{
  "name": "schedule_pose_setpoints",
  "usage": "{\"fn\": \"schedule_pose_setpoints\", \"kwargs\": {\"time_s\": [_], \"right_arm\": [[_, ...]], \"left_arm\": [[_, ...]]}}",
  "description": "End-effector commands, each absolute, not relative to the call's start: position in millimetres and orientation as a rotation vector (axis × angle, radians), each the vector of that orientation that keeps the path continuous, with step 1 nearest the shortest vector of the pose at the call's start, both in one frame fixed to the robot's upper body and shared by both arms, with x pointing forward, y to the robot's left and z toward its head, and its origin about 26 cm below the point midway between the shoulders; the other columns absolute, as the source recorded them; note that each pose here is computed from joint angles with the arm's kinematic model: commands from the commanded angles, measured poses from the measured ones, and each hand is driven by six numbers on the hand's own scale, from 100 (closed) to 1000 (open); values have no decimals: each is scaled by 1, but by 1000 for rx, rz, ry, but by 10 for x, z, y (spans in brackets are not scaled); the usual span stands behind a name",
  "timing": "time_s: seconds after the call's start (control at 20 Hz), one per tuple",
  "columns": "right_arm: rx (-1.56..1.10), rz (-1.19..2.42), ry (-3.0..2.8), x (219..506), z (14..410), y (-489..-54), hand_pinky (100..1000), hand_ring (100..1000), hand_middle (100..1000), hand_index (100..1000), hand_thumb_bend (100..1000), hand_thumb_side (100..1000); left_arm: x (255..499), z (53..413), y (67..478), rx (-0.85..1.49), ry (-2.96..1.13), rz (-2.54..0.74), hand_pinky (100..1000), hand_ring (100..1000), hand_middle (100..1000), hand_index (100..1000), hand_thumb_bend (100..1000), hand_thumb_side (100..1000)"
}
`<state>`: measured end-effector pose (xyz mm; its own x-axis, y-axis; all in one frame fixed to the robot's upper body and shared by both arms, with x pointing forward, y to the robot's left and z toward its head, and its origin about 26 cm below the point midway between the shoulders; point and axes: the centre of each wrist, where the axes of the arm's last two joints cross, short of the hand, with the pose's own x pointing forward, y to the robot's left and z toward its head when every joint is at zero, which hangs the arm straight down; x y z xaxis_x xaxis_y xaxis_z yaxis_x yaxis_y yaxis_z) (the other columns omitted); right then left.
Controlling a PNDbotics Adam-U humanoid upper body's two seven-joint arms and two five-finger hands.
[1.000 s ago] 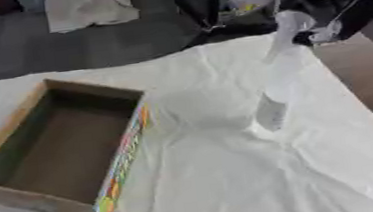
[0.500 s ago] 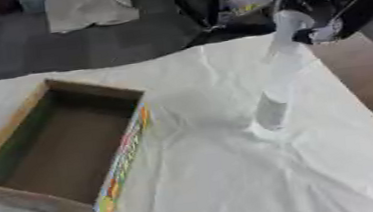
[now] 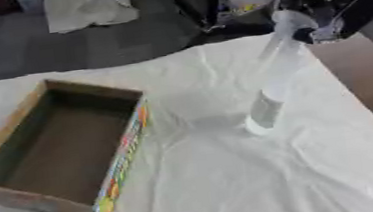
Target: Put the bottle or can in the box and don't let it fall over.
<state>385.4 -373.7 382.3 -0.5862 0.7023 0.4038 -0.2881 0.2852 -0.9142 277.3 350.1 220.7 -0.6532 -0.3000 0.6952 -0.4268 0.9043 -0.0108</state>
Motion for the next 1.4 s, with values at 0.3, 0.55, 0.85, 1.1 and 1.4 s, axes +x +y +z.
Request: {"fn": "schedule_pose_setpoints", "kwargs": {"time_s": [0.3, 0.55, 0.85, 1.1, 1.4], "right_arm": [[-404, 1449, -1727, 3775, 3986, -3737, 594, 429, 474, 549, 185, 100], [-405, 1459, -1731, 3781, 3979, -3722, 583, 416, 460, 534, 149, 100], [-395, 1465, -1730, 3789, 3980, -3712, 559, 386, 432, 505, 100, 100], [-400, 1458, -1751, 3784, 4004, -3695, 547, 359, 409, 486, 100, 100], [-406, 1463, -1762, 3793, 4034, -3667, 534, 334, 396, 474, 100, 100]], "left_arm": [[2760, 2310, 3492, 522, -2352, 194, 709, 827, 828, 812, 397, 811], [2761, 2313, 3490, 521, -2352, 192, 709, 828, 829, 809, 395, 812], [2762, 2309, 3488, 519, -2348, 190, 709, 829, 830, 804, 392, 815], [2763, 2314, 3488, 519, -2348, 186, 710, 829, 830, 802, 392, 815], [2762, 2315, 3488, 520, -2347, 186, 709, 830, 829, 798, 389, 816]]}}
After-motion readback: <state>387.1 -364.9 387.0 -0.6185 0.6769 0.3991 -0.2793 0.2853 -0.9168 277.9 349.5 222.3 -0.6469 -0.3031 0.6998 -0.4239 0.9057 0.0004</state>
